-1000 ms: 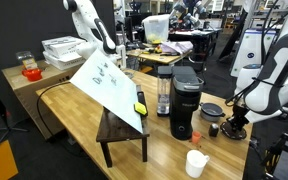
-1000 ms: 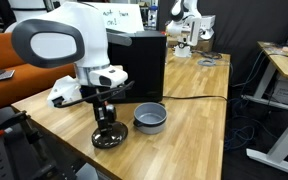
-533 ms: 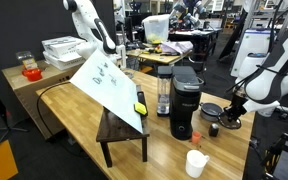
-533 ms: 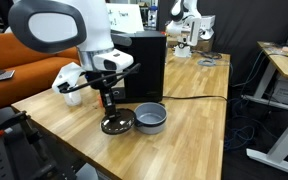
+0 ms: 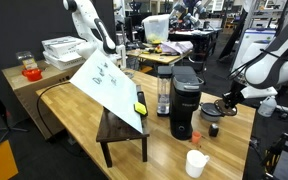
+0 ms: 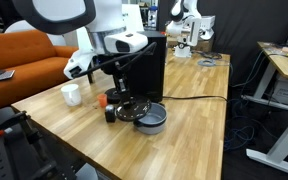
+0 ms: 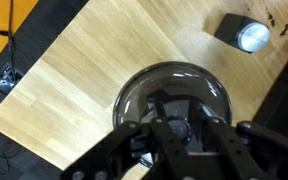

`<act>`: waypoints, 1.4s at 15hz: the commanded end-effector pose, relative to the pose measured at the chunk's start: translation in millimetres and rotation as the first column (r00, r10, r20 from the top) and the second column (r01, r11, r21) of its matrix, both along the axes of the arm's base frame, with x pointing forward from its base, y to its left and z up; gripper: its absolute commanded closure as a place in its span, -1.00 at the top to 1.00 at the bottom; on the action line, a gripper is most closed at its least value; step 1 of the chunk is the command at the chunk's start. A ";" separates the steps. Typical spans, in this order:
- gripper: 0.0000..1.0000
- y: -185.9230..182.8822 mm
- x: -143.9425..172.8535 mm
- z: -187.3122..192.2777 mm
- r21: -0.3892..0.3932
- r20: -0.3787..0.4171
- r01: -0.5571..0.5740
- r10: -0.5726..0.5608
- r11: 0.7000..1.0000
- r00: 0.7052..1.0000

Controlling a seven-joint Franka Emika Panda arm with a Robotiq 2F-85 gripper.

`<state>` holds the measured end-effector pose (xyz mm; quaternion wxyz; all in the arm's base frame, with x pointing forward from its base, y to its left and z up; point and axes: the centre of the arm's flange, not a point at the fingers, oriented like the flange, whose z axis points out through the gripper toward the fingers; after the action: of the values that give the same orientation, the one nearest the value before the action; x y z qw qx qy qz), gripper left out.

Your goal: Place the lid on the small pot

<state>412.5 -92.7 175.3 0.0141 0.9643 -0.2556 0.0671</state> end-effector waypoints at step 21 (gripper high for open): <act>-0.85 -9.6 111.4 -12.2 0.001 -0.223 -0.092 0.090 0.996 0.971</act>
<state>521.1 -98.6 171.5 0.0399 0.9789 -0.1983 -0.0298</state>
